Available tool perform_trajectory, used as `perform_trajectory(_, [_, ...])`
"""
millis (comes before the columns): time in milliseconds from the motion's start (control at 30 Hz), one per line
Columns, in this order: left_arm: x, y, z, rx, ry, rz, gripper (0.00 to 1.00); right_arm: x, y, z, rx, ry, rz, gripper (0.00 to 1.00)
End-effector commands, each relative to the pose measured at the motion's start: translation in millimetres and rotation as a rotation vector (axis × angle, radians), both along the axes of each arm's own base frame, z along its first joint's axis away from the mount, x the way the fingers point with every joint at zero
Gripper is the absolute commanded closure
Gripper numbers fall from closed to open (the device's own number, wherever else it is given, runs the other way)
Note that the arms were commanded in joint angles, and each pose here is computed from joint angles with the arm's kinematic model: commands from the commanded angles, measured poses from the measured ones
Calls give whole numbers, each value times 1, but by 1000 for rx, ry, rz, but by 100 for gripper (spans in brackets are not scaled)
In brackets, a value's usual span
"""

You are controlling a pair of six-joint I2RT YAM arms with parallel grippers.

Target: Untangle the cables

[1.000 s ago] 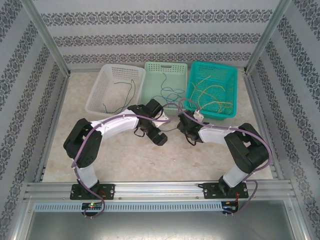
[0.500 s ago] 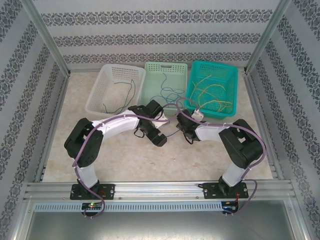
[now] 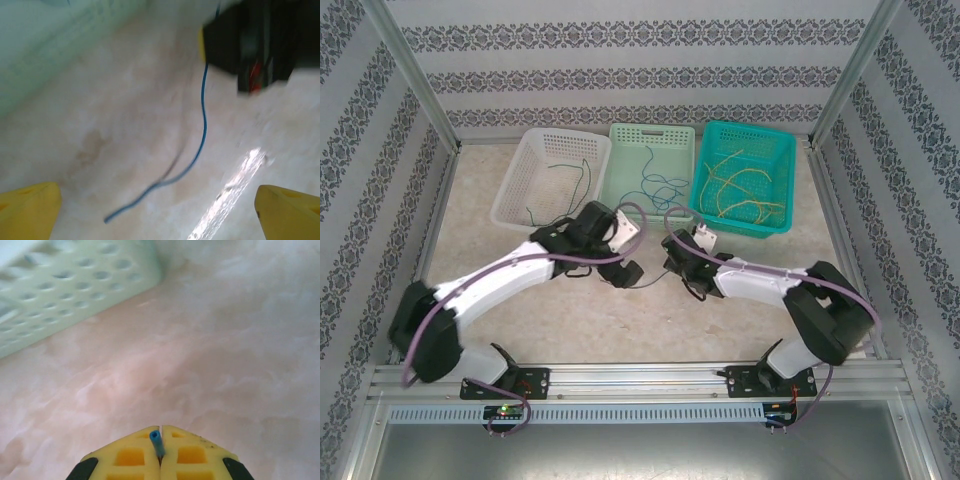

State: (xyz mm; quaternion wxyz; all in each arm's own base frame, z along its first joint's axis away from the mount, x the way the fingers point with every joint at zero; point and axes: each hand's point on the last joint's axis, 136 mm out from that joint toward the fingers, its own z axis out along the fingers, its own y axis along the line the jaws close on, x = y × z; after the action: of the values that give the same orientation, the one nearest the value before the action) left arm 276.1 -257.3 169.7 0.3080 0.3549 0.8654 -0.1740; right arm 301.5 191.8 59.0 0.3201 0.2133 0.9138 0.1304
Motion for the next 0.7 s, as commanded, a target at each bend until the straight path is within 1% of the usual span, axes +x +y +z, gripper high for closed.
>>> perform_trajectory(0, [21, 9, 35, -97, -110, 93, 0, -3, -3, 32, -108, -61, 64, 100])
perform_trajectory(67, [24, 20, 44, -110, -126, 137, 0, 1, 0, 55, -121, -103, 111, 100])
perform_trajectory(167, [31, 37, 55, -150, -138, 209, 0, 20, 2, 93, -142, -155, 197, 100])
perform_trajectory(267, [37, 54, 61, -193, -143, 287, 0, 47, 1, 130, -156, -170, 279, 100])
perform_trajectory(367, [38, 67, 62, -214, -147, 330, 0, 78, -3, 166, -182, -199, 331, 100])
perform_trajectory(433, [37, 71, 62, -221, -151, 343, 0, 98, -5, 182, -197, -212, 352, 100])
perform_trajectory(533, [34, 75, 60, -222, -146, 350, 0, 130, -8, 188, -217, -202, 383, 100])
perform_trajectory(667, [32, 77, 57, -212, -136, 351, 0, 170, -3, 171, -203, -123, 451, 100])
